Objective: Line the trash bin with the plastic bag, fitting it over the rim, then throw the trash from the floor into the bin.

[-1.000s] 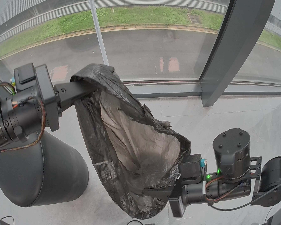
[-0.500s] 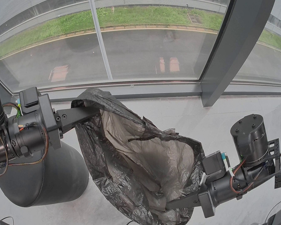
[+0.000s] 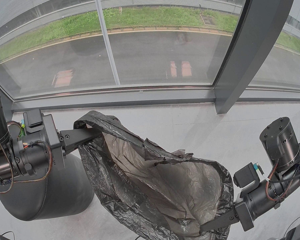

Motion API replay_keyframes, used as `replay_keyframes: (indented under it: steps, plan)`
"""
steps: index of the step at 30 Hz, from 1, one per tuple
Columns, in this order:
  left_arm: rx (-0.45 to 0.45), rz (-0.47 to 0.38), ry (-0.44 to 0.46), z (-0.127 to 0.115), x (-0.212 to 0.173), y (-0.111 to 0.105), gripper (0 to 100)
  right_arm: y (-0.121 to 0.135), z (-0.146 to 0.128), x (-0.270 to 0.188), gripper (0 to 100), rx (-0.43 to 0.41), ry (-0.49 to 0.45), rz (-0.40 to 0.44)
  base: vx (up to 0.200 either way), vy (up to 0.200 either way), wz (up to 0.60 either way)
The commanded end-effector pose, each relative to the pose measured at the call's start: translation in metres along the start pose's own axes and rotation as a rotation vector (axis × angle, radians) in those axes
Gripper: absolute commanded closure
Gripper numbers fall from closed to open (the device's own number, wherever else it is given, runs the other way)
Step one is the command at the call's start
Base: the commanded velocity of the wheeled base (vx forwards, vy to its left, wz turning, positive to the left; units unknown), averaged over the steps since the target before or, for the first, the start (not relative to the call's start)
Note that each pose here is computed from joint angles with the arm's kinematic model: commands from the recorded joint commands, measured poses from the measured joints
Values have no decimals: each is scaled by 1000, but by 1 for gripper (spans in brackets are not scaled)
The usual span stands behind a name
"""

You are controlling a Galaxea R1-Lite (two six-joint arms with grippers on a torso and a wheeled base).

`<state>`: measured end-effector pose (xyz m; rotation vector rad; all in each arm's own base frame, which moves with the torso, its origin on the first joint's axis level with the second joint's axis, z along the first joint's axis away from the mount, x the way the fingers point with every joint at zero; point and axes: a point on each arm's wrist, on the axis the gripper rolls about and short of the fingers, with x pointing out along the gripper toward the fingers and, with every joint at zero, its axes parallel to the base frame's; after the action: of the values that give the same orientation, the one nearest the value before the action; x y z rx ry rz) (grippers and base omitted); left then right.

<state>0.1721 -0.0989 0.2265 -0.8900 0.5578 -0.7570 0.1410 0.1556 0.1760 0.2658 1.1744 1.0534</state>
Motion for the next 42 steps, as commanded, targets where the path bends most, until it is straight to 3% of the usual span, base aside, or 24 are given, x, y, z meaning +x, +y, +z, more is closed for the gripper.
replay_keyframes:
  steps: [1,7,20,31,42]
  plan:
    - [-5,-4,14,-1,3,5,100,5,0,-7,100,-7,-10,3,0,0,0]
    - [-34,-47,64,-2,14,10,100,2,0,-3,100,5,7,-4,0,0,0]
    - [-56,-29,158,-16,53,28,100,-14,4,8,100,43,38,-43,0,0,0]
    - [-93,47,190,-23,71,54,100,-52,26,47,100,57,72,-94,0,0,0]
    - [-116,92,179,-26,83,85,100,-72,39,71,100,76,78,-110,0,0,0]
